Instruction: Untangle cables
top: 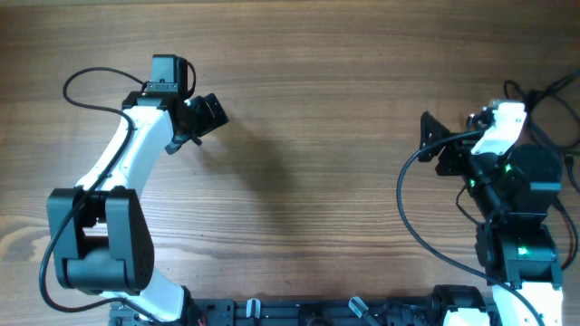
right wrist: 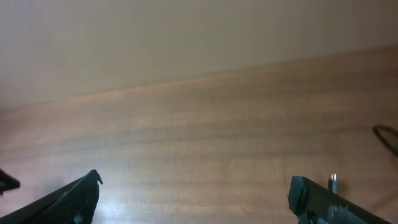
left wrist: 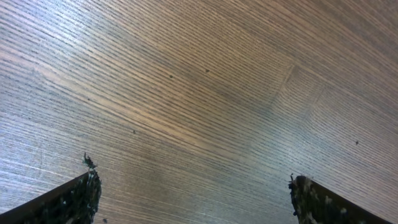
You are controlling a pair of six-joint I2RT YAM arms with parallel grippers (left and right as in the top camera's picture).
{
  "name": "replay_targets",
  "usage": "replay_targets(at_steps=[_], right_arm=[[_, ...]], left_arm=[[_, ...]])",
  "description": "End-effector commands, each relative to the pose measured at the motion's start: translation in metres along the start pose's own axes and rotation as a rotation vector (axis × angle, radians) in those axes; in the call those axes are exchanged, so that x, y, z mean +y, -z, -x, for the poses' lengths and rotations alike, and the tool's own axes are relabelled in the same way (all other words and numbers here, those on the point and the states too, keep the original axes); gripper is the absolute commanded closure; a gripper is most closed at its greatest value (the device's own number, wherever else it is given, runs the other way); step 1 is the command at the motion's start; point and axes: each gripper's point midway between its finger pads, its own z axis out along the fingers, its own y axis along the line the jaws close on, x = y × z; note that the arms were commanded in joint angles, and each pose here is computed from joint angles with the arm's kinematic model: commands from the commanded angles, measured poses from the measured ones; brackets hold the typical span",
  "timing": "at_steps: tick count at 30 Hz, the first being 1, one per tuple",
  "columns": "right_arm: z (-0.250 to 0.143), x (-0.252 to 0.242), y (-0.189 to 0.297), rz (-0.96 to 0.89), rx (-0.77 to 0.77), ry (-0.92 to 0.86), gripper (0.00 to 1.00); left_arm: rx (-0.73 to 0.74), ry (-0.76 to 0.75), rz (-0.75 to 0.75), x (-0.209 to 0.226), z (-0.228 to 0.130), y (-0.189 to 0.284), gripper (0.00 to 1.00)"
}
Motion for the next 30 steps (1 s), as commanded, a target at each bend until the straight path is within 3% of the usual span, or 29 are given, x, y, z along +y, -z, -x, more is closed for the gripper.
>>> replay_targets(at_steps=[1, 15, 21, 30], right_arm=[[-0.016, -0.005, -0.004, -0.021, 0.063, 0.002, 0.00], [-0.103, -0.026, -0.030, -0.071, 0.350, -0.053, 0.00], [-0.117, -0.024, -0.009, -0.061, 0.290, -0.041, 0.00], [-0.107, -0.016, 0.022, -0.020, 0.055, 0.004, 0.00]], left_arm=[[0.015, -0.017, 0.004, 0.002, -0.003, -0.005, 0.00], [0.015, -0.017, 0.004, 0.002, -0.003, -0.005, 0.00], [0.016, -0.017, 0.004, 0.002, -0.003, -0.005, 0.00], [0.015, -0.017, 0.004, 0.002, -0.003, -0.005, 0.00]])
